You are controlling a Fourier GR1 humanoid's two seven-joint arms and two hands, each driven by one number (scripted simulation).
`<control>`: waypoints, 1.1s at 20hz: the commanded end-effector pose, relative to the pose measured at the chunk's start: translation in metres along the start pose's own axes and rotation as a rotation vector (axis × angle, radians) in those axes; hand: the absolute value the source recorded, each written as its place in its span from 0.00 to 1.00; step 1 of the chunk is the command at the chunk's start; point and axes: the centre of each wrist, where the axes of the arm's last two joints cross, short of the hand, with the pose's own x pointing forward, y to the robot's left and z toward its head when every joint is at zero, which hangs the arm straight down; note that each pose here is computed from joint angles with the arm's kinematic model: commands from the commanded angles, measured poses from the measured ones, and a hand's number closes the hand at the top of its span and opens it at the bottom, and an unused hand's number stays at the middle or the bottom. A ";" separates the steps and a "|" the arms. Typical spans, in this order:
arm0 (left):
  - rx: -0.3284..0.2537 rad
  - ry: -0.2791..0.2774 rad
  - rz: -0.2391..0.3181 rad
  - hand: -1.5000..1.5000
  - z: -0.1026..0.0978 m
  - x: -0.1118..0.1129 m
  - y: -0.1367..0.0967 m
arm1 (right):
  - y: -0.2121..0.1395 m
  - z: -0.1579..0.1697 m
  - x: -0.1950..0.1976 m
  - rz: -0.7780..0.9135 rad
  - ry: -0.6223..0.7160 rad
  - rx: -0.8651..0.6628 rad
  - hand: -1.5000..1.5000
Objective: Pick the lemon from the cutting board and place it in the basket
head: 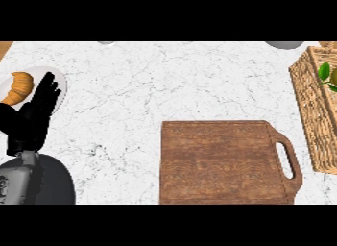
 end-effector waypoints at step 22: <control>0.014 -0.024 -0.001 0.50 0.002 0.001 -0.006 | 0.049 -0.009 -0.035 0.112 0.024 0.108 1.00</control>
